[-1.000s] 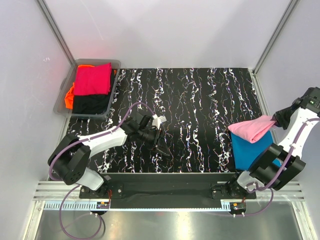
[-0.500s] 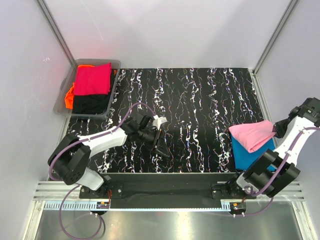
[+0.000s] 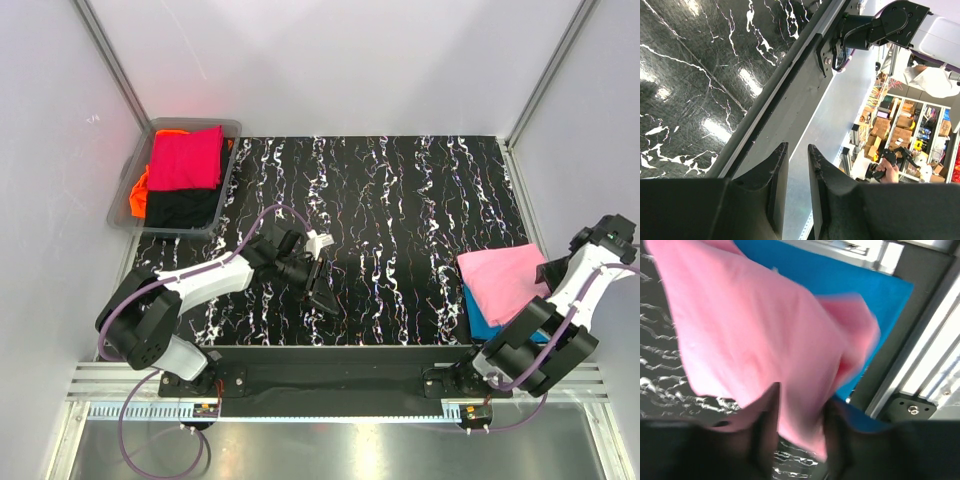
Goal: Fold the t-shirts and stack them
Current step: Neatly place the folded tshirt to the corner, then reset both grippers
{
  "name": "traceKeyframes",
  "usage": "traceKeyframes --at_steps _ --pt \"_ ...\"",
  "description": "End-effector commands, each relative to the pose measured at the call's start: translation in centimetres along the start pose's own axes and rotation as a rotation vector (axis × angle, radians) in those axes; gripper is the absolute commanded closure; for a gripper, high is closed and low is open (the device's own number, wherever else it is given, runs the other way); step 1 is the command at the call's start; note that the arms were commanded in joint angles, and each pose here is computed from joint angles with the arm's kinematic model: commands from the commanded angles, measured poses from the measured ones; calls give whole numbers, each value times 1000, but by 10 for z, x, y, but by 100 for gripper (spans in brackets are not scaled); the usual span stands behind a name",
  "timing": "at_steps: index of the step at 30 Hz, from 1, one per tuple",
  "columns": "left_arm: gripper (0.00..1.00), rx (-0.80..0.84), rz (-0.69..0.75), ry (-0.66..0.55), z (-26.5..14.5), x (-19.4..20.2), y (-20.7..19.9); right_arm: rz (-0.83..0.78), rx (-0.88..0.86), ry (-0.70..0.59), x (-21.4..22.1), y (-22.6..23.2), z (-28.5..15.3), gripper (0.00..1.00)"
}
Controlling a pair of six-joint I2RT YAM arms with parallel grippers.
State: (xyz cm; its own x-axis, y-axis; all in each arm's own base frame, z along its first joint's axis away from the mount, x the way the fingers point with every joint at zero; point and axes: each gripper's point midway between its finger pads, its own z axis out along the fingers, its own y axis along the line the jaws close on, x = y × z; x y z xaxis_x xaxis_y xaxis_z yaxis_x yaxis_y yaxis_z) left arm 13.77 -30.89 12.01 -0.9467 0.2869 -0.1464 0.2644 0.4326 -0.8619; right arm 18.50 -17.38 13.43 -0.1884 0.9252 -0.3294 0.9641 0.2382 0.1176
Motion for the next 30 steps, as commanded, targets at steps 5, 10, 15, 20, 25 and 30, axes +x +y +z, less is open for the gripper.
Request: traceKeyframes --at_steps 5,10,15,20,25,30 --pt "74 39 37 9 -8 5 -9 95 149 -133 -17 -51 -19 38" --pt "74 37 49 -3 -12 4 -12 43 57 -102 -18 -30 -26 29" --pt "74 17 39 -8 -11 5 -7 -66 -120 -53 9 22 -34 29" --pt "74 -14 21 -20 -11 8 3 -120 -225 62 62 63 -14 50" --pt "74 -20 28 -59 -16 6 -3 -114 -130 94 101 58 8 60" --pt "71 -25 39 -111 -24 4 -11 -57 -21 102 116 32 34 79"
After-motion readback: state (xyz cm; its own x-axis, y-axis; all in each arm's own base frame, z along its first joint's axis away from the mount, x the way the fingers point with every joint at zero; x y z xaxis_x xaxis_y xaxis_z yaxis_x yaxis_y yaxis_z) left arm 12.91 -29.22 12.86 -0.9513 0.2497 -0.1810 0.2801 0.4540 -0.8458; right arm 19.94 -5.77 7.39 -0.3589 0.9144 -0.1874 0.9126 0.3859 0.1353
